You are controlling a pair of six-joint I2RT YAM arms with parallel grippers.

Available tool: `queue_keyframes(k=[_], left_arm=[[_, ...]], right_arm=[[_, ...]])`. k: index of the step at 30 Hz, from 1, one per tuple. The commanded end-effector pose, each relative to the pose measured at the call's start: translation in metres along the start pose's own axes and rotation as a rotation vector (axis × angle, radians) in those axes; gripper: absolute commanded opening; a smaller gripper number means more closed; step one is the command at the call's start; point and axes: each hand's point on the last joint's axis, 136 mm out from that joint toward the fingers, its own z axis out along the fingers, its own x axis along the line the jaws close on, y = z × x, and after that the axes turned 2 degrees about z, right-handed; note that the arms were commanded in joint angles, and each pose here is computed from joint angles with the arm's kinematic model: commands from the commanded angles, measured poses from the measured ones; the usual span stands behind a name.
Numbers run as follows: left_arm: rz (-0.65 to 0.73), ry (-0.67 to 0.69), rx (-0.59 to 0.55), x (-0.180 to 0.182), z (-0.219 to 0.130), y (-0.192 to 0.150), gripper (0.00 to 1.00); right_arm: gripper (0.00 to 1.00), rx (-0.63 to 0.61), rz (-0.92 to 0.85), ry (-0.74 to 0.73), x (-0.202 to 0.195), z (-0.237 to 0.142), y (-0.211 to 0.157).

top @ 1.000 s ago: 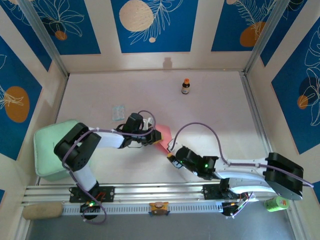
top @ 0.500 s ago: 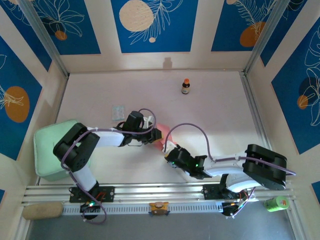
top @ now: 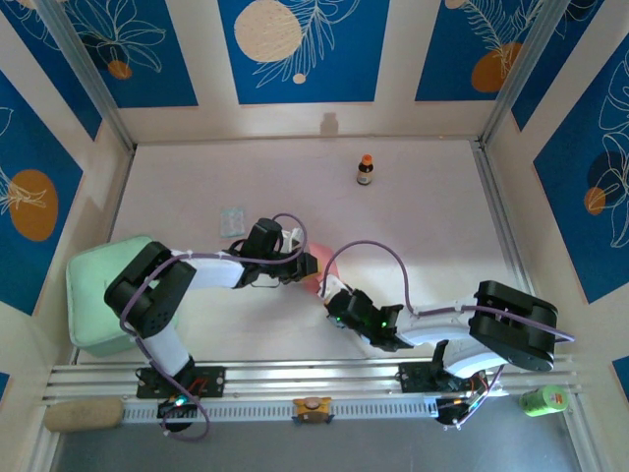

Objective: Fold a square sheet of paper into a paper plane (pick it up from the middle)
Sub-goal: Fourth fold the wing at the center of the table.

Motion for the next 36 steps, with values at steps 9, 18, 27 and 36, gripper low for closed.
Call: queue_keyframes(k=[9,18,27,36], left_arm=[[0.008,-0.032,0.002,-0.0113,-0.0046,0.0057,0.13],[0.010,-0.032,0.001,-0.0131,-0.0048,0.0073,0.13],[0.010,-0.025,0.000,-0.0124,-0.0048,0.0078,0.22],[0.010,-0.018,-0.005,-0.0115,-0.0040,0.0104,0.14]], right_arm=[[0.27,-0.021,0.068,-0.005,-0.0031,0.0010,0.0086],[0.23,-0.016,0.065,-0.024,-0.0062,0.0015,0.0067],[0.11,-0.026,0.084,-0.015,-0.0049,0.0021,0.0082],[0.09,-0.021,0.093,0.003,-0.0026,0.0019,0.0058]])
